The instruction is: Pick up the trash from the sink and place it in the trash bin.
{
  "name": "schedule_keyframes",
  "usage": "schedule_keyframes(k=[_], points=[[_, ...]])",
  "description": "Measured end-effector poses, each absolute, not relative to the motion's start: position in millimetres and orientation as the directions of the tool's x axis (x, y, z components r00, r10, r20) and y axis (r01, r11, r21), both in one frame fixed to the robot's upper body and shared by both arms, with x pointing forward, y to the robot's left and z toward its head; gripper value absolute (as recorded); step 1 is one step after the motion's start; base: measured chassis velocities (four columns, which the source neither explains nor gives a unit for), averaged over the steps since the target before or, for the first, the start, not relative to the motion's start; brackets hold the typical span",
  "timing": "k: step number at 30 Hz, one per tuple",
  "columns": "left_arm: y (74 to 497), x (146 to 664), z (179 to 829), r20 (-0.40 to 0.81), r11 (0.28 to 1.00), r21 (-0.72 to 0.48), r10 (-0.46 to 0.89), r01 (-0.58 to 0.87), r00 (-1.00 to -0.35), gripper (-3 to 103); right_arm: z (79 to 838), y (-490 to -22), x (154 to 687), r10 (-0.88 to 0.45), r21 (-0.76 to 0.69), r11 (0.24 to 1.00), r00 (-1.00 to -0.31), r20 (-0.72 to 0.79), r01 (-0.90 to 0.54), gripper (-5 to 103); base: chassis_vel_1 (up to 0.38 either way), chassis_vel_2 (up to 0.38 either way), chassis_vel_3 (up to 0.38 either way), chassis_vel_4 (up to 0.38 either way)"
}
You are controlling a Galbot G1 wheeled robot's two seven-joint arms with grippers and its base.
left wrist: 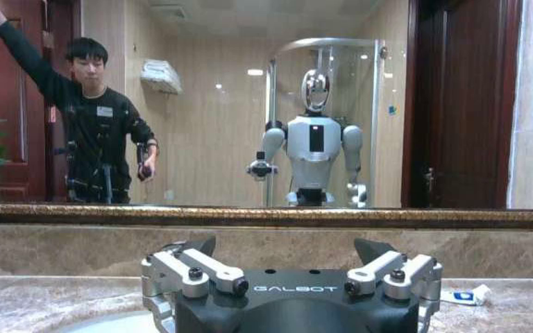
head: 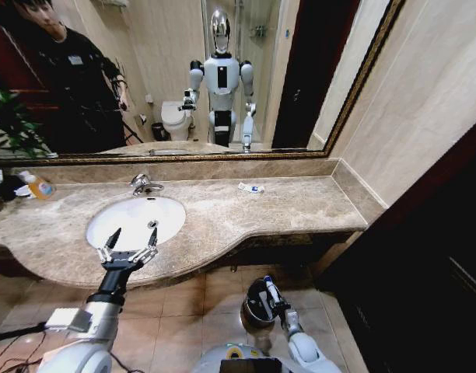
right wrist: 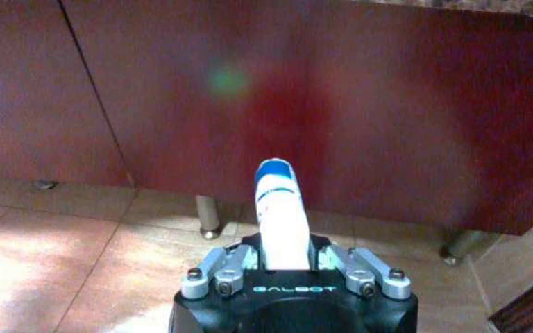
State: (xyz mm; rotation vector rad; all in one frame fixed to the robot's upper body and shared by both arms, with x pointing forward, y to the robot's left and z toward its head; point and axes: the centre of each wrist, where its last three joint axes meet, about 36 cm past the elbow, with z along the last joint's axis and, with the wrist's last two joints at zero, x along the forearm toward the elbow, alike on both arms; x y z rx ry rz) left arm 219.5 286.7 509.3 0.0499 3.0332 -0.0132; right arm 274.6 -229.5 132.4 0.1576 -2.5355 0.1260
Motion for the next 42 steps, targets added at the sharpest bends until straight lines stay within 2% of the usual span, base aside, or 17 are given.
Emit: schedule_keyframes(k=[1, 3, 4, 6, 9, 10, 12, 13, 15, 16, 18, 22, 32, 42], points=[[287, 219, 509, -0.108, 0.999, -0.007, 0.032, 0.033, -0.994, 100, 134, -229, 274, -0.092, -0.052, 0.988, -0.820, 0.565, -0.147, 32, 0.000, 0.000, 0.000, 0.000], [287, 219, 509, -0.108, 0.999, -0.007, 0.032, 0.033, -0.994, 100, 135, -227, 274, -0.096, -0.048, 0.988, -0.823, 0.560, -0.148, 32, 0.000, 0.000, 0.000, 0.000], [287, 219, 509, -0.108, 0.999, -0.007, 0.032, 0.033, -0.994, 100, 136, -225, 274, -0.097, -0.046, 0.988, -0.824, 0.558, -0.147, 48, 0.000, 0.000, 0.000, 0.000], [287, 219, 509, -0.108, 0.999, -0.007, 0.032, 0.033, -0.994, 100, 137, -225, 274, -0.095, -0.046, 0.988, -0.825, 0.557, -0.145, 48, 0.000, 0.000, 0.000, 0.000], [287, 219, 509, -0.108, 0.999, -0.007, 0.032, 0.033, -0.994, 100, 138, -223, 274, -0.094, -0.047, 0.988, -0.828, 0.553, -0.144, 65, 0.000, 0.000, 0.000, 0.000], [287, 219, 509, -0.108, 0.999, -0.007, 0.032, 0.033, -0.994, 100, 138, -223, 274, -0.094, -0.047, 0.988, -0.828, 0.553, -0.144, 65, 0.000, 0.000, 0.000, 0.000], [287, 219, 509, -0.108, 0.999, -0.007, 0.032, 0.033, -0.994, 100, 139, -222, 273, -0.095, -0.049, 0.988, -0.827, 0.553, -0.146, 75, 0.000, 0.000, 0.000, 0.000], [287, 219, 509, -0.108, 0.999, -0.007, 0.032, 0.033, -0.994, 100, 139, -222, 273, -0.095, -0.049, 0.988, -0.827, 0.553, -0.146, 75, 0.000, 0.000, 0.000, 0.000], [287, 219, 509, -0.108, 0.999, -0.007, 0.032, 0.033, -0.994, 100, 139, -220, 272, -0.095, -0.050, 0.988, -0.827, 0.554, -0.148, 86, 0.000, 0.000, 0.000, 0.000], [287, 219, 509, -0.108, 0.999, -0.007, 0.032, 0.033, -0.994, 100, 139, -220, 272, -0.095, -0.050, 0.988, -0.827, 0.554, -0.148, 86, 0.000, 0.000, 0.000, 0.000], [287, 219, 509, -0.108, 0.999, -0.007, 0.032, 0.033, -0.994, 100, 139, -218, 271, -0.096, -0.049, 0.988, -0.827, 0.554, -0.148, 96, 0.000, 0.000, 0.000, 0.000], [287, 219, 509, -0.108, 0.999, -0.007, 0.032, 0.033, -0.994, 100, 139, -216, 269, -0.097, -0.048, 0.988, -0.828, 0.553, -0.148, 100, 0.000, 0.000, 0.000, 0.000], [287, 219, 509, -0.108, 0.999, -0.007, 0.032, 0.033, -0.994, 100, 148, -210, 266, -0.095, -0.049, 0.988, -0.838, 0.537, -0.143, 100, 0.000, 0.000, 0.000, 0.000], [287, 219, 509, -0.108, 0.999, -0.007, 0.032, 0.033, -0.994, 100, 226, -206, 267, -0.085, -0.052, 0.992, -0.925, 0.369, -0.112, 100, 0.000, 0.000, 0.000, 0.000]])
